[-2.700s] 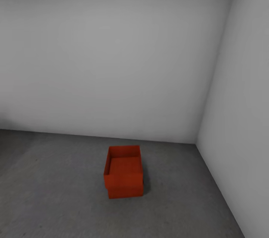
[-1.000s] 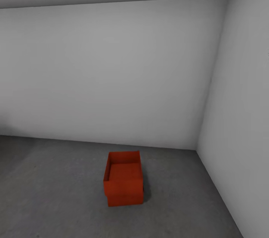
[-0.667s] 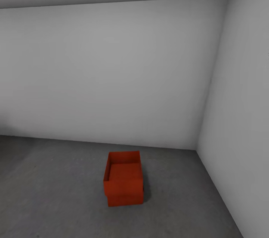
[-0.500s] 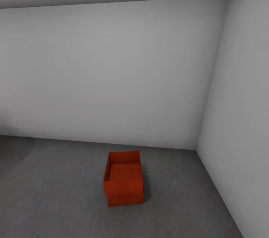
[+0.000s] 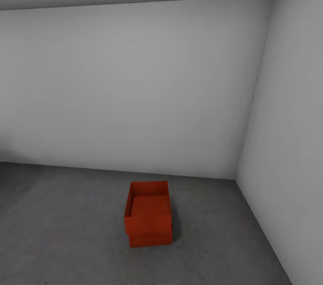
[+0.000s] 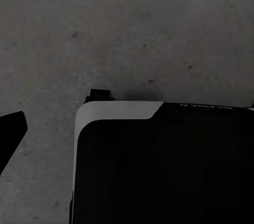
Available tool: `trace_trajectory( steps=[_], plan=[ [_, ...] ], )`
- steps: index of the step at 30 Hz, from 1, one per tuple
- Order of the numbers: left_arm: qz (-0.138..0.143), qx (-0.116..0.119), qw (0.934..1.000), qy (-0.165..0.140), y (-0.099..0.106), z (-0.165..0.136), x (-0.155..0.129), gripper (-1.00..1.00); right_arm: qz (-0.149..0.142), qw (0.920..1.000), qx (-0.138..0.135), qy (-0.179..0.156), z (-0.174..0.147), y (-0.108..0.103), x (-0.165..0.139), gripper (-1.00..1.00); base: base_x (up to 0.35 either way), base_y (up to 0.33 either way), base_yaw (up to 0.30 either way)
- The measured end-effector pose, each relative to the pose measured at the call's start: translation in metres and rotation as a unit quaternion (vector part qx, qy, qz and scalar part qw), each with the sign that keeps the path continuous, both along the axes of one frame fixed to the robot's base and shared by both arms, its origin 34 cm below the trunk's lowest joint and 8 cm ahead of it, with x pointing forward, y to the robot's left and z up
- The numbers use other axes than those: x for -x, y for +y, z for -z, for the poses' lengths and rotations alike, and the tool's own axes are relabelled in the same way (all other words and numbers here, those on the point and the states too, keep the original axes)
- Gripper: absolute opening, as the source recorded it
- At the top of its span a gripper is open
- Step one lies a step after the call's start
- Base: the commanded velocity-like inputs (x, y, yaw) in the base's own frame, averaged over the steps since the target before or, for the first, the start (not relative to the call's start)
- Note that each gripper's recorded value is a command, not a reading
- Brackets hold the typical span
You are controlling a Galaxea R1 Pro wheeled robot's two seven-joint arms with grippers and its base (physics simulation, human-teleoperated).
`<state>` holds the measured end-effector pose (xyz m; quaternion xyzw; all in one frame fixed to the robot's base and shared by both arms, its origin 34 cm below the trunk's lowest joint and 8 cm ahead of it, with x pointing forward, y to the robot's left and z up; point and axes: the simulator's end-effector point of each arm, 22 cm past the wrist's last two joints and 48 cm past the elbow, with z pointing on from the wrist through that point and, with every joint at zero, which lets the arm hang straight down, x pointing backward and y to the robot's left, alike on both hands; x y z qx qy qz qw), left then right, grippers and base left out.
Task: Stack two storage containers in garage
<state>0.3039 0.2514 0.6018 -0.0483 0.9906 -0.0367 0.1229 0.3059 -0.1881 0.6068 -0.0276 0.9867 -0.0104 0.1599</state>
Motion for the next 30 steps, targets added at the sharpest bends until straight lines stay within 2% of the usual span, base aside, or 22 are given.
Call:
trace_trajectory(
  steps=[10, 18, 30],
  plan=[
    [-0.001, -0.001, 1.0, 0.0, 0.001, 0.0, 0.0, 1.0, 0.0, 1.0, 0.001, -0.001, 0.0, -0.001, 0.0, 1.0, 0.0, 0.0, 0.0],
    [0.001, -0.002, 1.0, -0.001, 0.003, 0.0, -0.001, 1.0, 0.003, 0.9999, 0.011, -0.001, 0.001, -0.017, -0.001, 1.0, 0.0, 0.0, 0.0],
    [0.009, -0.006, 0.9999, -0.007, 0.006, -0.001, -0.006, 1.0, 0.003, 0.9999, 0.011, -0.001, 0.001, -0.017, -0.001, 1.0, 0.0, 0.0, 0.0]
  ],
)
